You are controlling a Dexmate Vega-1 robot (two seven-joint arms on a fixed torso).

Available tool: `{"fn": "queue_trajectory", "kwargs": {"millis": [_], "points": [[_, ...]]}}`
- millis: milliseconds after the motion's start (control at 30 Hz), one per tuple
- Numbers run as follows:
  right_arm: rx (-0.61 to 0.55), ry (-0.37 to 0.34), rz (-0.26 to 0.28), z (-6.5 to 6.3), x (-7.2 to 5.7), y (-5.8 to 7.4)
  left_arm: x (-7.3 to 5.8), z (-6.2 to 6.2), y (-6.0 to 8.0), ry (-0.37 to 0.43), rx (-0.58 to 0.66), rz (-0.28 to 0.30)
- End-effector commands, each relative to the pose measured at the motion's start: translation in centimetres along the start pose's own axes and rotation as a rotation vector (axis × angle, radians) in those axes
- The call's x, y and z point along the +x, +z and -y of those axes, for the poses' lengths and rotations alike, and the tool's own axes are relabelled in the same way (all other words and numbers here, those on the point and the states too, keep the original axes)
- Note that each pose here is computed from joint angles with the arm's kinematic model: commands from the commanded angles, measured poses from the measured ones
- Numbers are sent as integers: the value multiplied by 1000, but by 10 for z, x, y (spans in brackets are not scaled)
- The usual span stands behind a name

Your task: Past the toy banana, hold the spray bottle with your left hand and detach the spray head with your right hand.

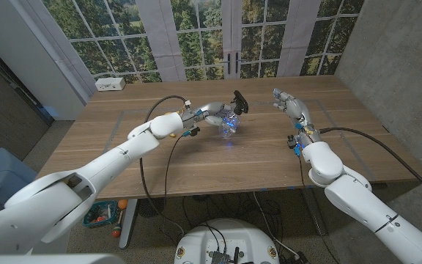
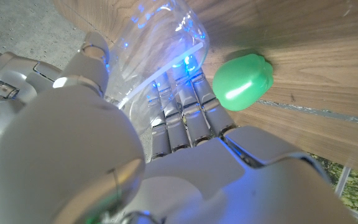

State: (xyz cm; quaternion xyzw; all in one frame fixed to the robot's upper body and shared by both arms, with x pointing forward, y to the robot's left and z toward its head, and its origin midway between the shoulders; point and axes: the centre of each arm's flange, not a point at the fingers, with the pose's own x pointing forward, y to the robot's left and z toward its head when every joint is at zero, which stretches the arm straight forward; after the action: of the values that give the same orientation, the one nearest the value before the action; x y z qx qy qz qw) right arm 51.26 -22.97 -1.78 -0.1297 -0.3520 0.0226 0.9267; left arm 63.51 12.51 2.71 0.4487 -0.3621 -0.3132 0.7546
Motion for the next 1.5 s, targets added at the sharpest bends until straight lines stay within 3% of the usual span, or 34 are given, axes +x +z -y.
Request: {"fn": "queue_trajectory", "kwargs": {"millis": [33,333,1033,1500], "points": [[-121,68,-7,-12,3,18,2,-5,3,-25,46,-9],[-199,121,-11,-22,8,30,4,-7,3,-43,63,-16],[-277,258,-46,-35,21,44,8,-13,2,-60,78,-29],[-359,296,-82,-44,28,51,11,-16,1,-70,83,-29]]}}
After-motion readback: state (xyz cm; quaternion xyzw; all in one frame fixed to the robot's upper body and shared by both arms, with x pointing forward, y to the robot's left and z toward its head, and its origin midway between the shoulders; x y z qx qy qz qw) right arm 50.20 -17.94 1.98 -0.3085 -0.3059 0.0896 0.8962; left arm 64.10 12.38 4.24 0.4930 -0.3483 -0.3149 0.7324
